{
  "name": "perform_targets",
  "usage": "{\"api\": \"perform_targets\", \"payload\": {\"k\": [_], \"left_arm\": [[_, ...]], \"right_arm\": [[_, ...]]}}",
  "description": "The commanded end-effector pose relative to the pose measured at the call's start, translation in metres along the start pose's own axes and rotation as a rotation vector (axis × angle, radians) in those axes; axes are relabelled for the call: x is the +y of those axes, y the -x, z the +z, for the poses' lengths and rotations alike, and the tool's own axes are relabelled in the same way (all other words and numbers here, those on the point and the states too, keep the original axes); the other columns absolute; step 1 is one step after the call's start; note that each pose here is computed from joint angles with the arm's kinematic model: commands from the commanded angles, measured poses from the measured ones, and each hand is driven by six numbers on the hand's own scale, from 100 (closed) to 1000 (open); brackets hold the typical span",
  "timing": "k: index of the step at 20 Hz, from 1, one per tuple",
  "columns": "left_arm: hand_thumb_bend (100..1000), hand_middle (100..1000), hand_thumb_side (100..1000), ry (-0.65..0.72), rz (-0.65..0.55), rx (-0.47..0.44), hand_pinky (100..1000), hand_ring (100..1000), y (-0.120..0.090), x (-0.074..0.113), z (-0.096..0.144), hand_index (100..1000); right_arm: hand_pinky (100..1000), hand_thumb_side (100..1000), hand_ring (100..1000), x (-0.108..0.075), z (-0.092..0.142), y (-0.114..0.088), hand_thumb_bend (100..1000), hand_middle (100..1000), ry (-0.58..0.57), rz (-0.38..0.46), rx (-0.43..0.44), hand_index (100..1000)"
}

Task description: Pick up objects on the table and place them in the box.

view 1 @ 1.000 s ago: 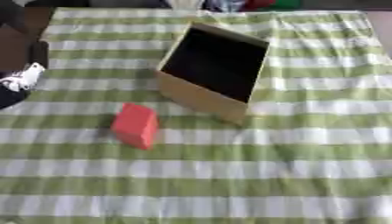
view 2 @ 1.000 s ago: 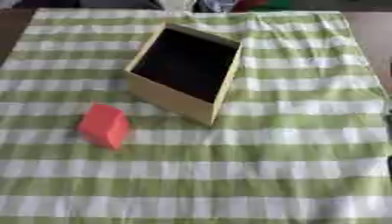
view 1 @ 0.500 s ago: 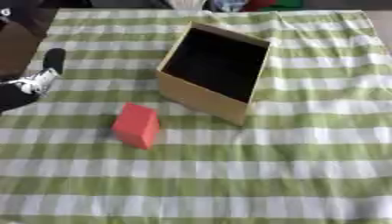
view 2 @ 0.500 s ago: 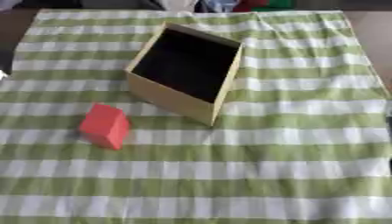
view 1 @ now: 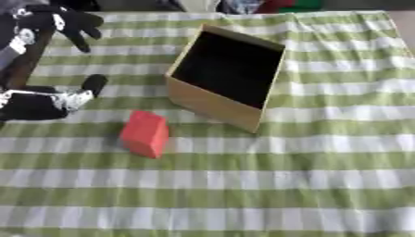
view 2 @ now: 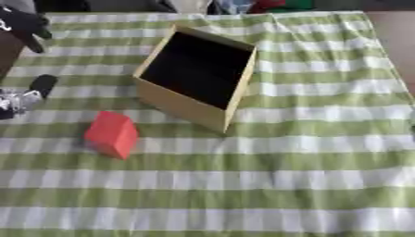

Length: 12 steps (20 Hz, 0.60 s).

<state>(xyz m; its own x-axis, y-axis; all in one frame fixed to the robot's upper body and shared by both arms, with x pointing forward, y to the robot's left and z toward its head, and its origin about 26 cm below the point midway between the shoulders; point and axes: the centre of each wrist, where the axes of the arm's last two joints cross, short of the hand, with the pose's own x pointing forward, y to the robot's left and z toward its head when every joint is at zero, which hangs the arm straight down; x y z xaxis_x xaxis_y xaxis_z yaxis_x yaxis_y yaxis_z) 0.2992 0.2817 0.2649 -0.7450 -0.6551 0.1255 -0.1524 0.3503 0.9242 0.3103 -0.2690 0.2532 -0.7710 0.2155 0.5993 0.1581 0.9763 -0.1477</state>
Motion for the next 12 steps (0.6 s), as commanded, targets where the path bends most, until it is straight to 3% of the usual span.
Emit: {"api": "perform_targets", "payload": {"k": [1,2,3,4,10,12], "left_arm": [[286,671,154,0.052,-0.037,-0.001,789,604,-0.003,0.013,-0.002,870],[286,671,154,0.062,-0.035,-0.001,789,604,-0.003,0.015,-0.002,870],[472,741,148,0.077,-0.041,-0.005,850,685,-0.004,0.017,-0.003,912],[536,752,100,0.106,-0.059,-0.011,867,700,-0.005,0.019,-0.005,920],[676,789,100,0.293,-0.055,-0.025,922,748,-0.016,0.005,-0.016,936],[742,802,189,0.348,-0.04,-0.036,933,765,-0.021,-0.004,-0.021,942]], "right_arm": [[876,577,728,-0.004,-0.005,-0.008,100,718,-0.011,0.018,-0.035,874],[876,577,728,-0.004,-0.005,-0.008,100,718,-0.011,0.018,-0.035,874],[875,578,728,-0.004,-0.005,-0.009,100,718,-0.015,0.017,-0.035,874],[875,579,728,-0.002,-0.005,-0.009,100,718,-0.023,0.013,-0.036,874],[876,580,727,0.0,-0.005,-0.009,100,717,-0.037,0.004,-0.034,874],[876,580,727,-0.001,-0.005,-0.009,100,717,-0.038,0.005,-0.03,874]]}}
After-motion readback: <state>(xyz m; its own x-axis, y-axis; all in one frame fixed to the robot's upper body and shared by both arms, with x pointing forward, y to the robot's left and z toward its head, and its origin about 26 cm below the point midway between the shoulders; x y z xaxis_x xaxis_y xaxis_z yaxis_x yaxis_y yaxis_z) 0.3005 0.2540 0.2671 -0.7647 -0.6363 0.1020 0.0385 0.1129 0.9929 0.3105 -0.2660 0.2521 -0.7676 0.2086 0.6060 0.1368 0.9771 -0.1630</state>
